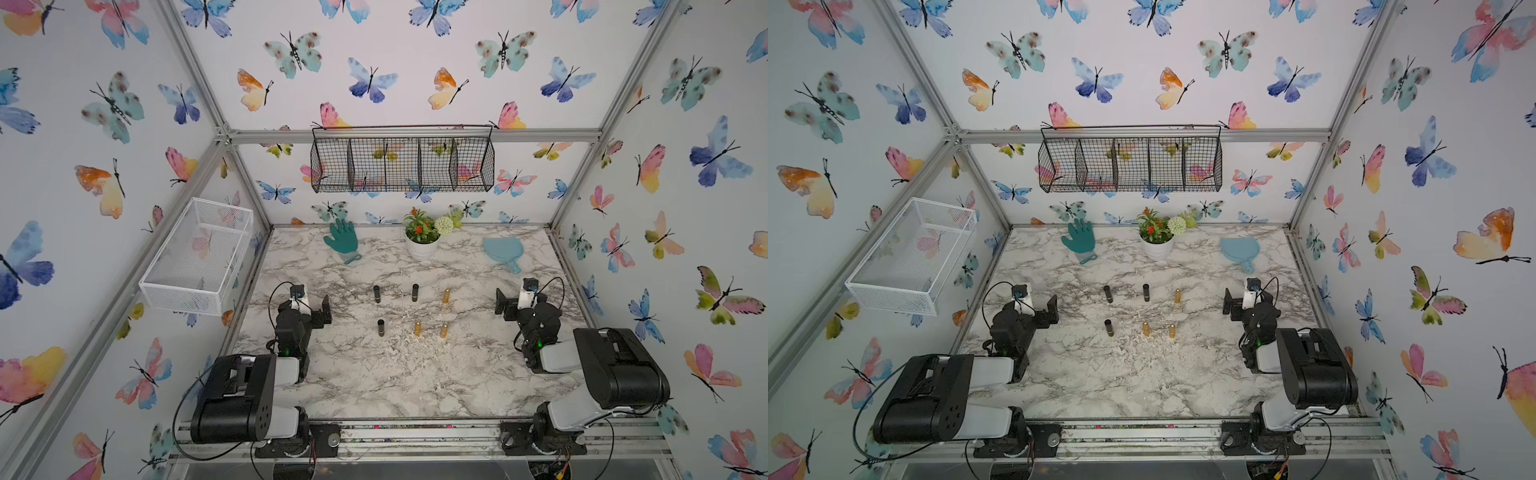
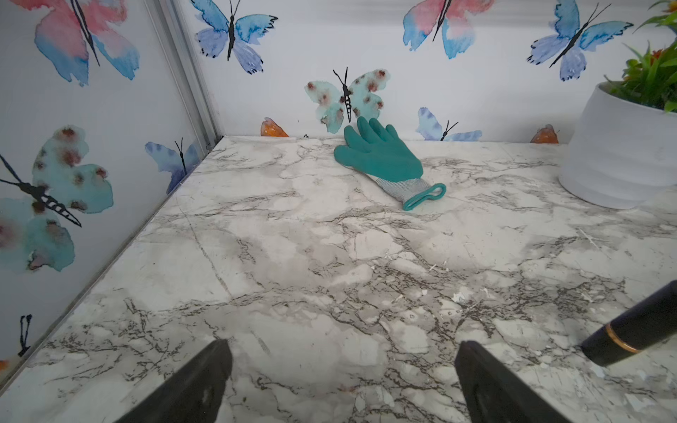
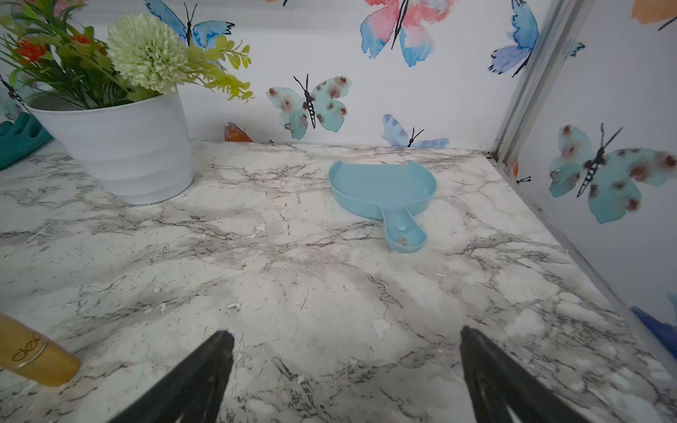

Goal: Open the lipstick cap
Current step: Pick up the lipstick at the center of the board.

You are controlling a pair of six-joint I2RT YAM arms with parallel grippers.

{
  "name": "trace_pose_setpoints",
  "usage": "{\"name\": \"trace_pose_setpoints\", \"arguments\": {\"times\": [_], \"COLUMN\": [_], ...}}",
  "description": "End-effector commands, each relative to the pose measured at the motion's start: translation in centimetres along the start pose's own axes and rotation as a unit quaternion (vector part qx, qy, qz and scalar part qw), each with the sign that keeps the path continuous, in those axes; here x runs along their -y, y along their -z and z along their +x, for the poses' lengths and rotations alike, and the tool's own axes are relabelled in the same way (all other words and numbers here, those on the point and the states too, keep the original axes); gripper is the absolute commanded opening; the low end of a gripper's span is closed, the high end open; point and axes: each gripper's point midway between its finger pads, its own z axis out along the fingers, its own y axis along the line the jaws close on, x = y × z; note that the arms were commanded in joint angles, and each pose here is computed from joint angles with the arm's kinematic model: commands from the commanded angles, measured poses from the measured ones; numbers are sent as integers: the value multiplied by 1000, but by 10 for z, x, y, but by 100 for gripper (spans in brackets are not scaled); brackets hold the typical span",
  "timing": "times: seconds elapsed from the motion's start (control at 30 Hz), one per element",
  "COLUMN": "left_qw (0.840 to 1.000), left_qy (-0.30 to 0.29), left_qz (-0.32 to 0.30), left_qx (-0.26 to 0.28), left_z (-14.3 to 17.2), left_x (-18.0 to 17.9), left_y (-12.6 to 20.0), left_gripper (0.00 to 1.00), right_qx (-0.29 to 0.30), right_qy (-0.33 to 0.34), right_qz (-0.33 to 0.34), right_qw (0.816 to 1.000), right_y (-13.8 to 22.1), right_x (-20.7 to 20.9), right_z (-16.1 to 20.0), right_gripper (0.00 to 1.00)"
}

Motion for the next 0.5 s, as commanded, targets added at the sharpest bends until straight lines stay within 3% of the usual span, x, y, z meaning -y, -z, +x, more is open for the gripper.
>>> {"name": "trace_pose_setpoints", "arguments": {"times": [0.0, 0.47], "left_qw": [1000, 1000], "left_qy": [1, 3], "left_qz": [-2, -1], "left_qx": [15, 15], "left_z": [-9, -9], "left_x": [0, -1], "left_y": [-2, -2], "left_gripper": [98, 98], "right_qx": [-3, -5], "right_qy": [4, 3], "right_qz": [-7, -7], "right_qw": [1000, 1000], "right_y": [-2, -3], "right_x": [-3, -3], "right_z": [1, 2], "right_gripper": [98, 98]}}
